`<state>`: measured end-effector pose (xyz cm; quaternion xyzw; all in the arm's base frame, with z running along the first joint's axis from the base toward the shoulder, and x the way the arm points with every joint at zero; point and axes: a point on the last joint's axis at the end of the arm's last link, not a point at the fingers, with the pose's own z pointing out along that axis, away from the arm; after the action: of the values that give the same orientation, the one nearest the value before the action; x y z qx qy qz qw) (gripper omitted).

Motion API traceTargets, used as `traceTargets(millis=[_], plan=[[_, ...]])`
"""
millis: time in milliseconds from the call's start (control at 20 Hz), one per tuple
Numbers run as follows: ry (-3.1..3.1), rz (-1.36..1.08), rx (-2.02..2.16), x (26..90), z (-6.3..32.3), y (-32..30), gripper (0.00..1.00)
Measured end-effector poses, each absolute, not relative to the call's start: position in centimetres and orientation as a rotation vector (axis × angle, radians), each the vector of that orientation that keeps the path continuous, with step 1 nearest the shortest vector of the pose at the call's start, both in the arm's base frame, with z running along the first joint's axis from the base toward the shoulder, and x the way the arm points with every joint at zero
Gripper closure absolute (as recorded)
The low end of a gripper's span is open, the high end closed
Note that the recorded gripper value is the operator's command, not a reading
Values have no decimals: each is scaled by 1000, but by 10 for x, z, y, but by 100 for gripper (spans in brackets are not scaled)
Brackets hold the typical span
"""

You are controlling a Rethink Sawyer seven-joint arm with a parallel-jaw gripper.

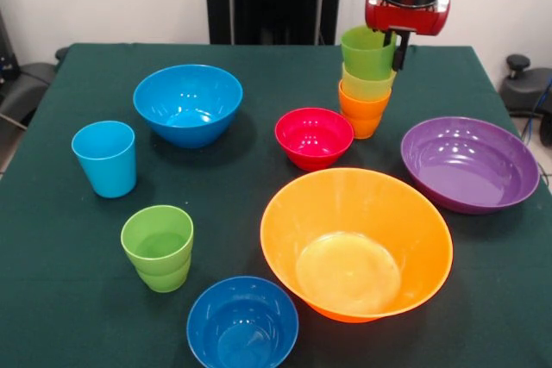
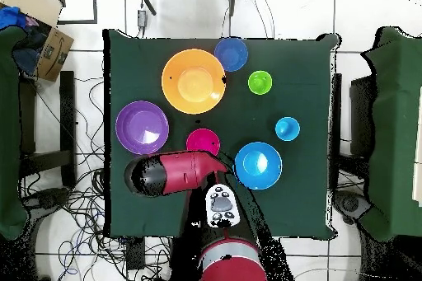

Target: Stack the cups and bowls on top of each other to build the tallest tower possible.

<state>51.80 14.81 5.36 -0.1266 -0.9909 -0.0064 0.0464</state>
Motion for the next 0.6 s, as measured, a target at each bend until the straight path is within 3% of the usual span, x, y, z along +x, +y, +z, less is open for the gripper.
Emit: traceTargets(millis=[600], plan=[[-3064,-34,-390,516,53,149,100]])
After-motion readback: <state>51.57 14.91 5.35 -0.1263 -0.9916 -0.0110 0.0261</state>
